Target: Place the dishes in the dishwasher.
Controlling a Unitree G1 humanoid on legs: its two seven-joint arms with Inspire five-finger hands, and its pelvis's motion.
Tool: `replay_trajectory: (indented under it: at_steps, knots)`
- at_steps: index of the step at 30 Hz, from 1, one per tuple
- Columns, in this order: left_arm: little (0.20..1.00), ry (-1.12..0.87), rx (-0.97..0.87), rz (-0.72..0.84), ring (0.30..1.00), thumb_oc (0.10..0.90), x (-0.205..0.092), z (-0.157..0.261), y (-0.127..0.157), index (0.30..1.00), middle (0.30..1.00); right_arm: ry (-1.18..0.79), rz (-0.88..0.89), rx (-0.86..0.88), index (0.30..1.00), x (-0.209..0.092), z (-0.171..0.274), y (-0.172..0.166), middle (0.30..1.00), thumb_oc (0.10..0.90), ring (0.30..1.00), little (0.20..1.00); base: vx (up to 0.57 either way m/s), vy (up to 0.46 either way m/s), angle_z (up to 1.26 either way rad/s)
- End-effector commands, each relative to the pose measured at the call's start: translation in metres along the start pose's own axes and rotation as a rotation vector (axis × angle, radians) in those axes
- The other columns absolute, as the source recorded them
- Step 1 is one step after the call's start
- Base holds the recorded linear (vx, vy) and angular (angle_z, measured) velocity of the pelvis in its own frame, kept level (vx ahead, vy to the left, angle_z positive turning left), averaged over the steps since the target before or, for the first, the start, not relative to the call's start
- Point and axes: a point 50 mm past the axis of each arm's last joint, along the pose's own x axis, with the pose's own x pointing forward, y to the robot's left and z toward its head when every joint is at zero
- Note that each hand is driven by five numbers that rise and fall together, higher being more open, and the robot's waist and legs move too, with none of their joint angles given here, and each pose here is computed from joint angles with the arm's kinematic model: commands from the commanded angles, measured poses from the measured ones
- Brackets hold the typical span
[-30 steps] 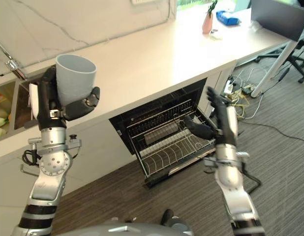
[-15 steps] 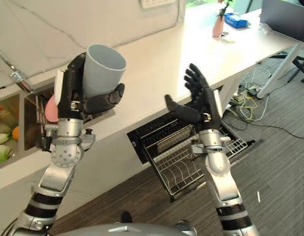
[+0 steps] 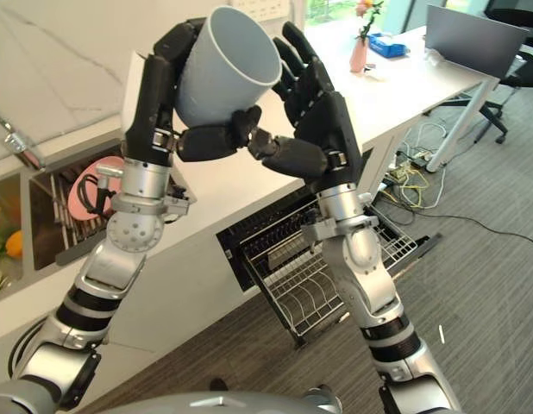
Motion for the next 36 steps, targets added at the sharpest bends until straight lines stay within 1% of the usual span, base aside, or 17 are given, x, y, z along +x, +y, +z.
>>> replay_trajectory:
  at_steps: [1, 2, 7, 11, 15, 18, 19, 20, 21, 25, 26, 29, 31, 32, 33, 34, 36]
  knots:
    - [0.3, -0.14, 0.057, 0.049, 0.3, 0.4, 0.034, 0.015, 0.009, 0.3, 0.3, -0.287, 0.115, 0.133, 0.9, 0.02, 0.047, 0.027, 0.9, 0.8, 0.9, 0.9, 0.01, -0.018, -0.05]
    - [0.3, -0.124, 0.081, 0.02, 0.3, 0.4, 0.036, 0.01, 0.002, 0.3, 0.3, -0.28, 0.137, 0.159, 0.9, 0.023, 0.045, 0.033, 0.9, 0.8, 0.9, 0.9, 0.0, 0.0, 0.0]
    - [0.3, -0.122, 0.102, -0.005, 0.3, 0.4, 0.037, 0.006, -0.003, 0.3, 0.3, -0.286, 0.175, 0.16, 0.9, 0.024, 0.047, 0.038, 0.9, 0.8, 0.9, 0.9, 0.0, -0.008, -0.06]
    - [0.3, -0.087, 0.102, -0.029, 0.3, 0.4, 0.035, -0.001, -0.008, 0.3, 0.3, -0.262, 0.185, 0.191, 0.9, 0.025, 0.042, 0.04, 0.9, 0.8, 0.9, 0.9, 0.0, 0.0, 0.0]
    - [0.3, -0.094, 0.095, -0.07, 0.3, 0.4, 0.031, 0.001, -0.015, 0.3, 0.3, -0.239, 0.171, 0.225, 0.9, 0.026, 0.036, 0.041, 0.9, 0.8, 0.9, 0.9, 0.0, 0.0, 0.0]
    - [0.3, -0.112, 0.086, -0.183, 0.3, 0.4, 0.018, 0.005, -0.035, 0.3, 0.3, -0.228, 0.137, 0.309, 0.9, 0.033, 0.031, 0.046, 0.9, 0.8, 0.9, 0.9, 0.0, 0.0, 0.0]
    - [0.3, -0.126, 0.092, -0.227, 0.3, 0.4, 0.014, 0.007, -0.042, 0.3, 0.3, -0.232, 0.128, 0.349, 0.792, 0.036, 0.03, 0.049, 0.792, 0.728, 0.792, 0.792, 0.0, 0.0, 0.0]
    - [0.3, -0.123, 0.081, -0.266, 0.3, 0.4, 0.008, 0.007, -0.05, 0.3, 0.3, -0.233, 0.112, 0.364, 0.331, 0.039, 0.029, 0.052, 0.331, 0.42, 0.331, 0.331, 0.0, 0.0, 0.11]
    - [0.3, -0.122, 0.077, -0.308, 0.3, 0.4, 0.002, 0.008, -0.059, 0.3, 0.3, -0.223, 0.115, 0.424, 0.3, 0.042, 0.027, 0.059, 0.3, 0.4, 0.3, 0.3, -0.02, 0.001, 0.14]
    - [0.3, -0.113, 0.058, -0.34, 0.3, 0.4, -0.005, 0.008, -0.067, 0.3, 0.3, -0.221, 0.096, 0.441, 0.3, 0.044, 0.026, 0.061, 0.3, 0.4, 0.3, 0.3, 0.0, -0.004, 0.1]
    - [0.3, -0.114, 0.057, -0.36, 0.3, 0.4, -0.01, 0.009, -0.07, 0.3, 0.3, -0.226, 0.081, 0.478, 0.3, 0.045, 0.027, 0.062, 0.3, 0.4, 0.3, 0.3, 0.0, -0.001, 0.04]
    - [0.3, -0.108, 0.06, -0.366, 0.3, 0.4, -0.015, 0.009, -0.07, 0.3, 0.3, -0.24, 0.067, 0.489, 0.3, 0.043, 0.029, 0.061, 0.3, 0.4, 0.3, 0.3, 0.0, -0.002, 0.07]
    - [0.3, -0.081, 0.073, -0.358, 0.3, 0.4, -0.021, 0.003, -0.064, 0.3, 0.3, -0.25, 0.047, 0.501, 0.3, 0.04, 0.03, 0.056, 0.3, 0.4, 0.3, 0.3, 0.01, 0.002, 0.13]
    - [0.382, -0.069, 0.063, -0.354, 0.382, 0.455, -0.023, 0.003, -0.067, 0.382, 0.382, -0.243, 0.04, 0.526, 0.3, 0.039, 0.029, 0.057, 0.3, 0.4, 0.3, 0.3, 0.0, 0.004, 0.15]
    - [0.9, -0.053, 0.062, -0.354, 0.9, 0.8, -0.024, 0.0, -0.068, 0.9, 0.9, -0.241, 0.031, 0.551, 0.3, 0.038, 0.028, 0.055, 0.3, 0.4, 0.3, 0.3, -0.01, 0.001, 0.15]
    - [0.9, -0.049, 0.068, -0.345, 0.9, 0.8, -0.023, -0.001, -0.068, 0.9, 0.9, -0.246, 0.016, 0.585, 0.3, 0.037, 0.028, 0.053, 0.3, 0.4, 0.3, 0.3, -0.01, -0.001, 0.13]
    - [0.9, -0.052, 0.074, -0.333, 0.9, 0.8, -0.022, -0.001, -0.067, 0.9, 0.9, -0.272, 0.008, 0.564, 0.3, 0.036, 0.033, 0.048, 0.3, 0.4, 0.3, 0.3, 0.0, 0.0, 0.08]
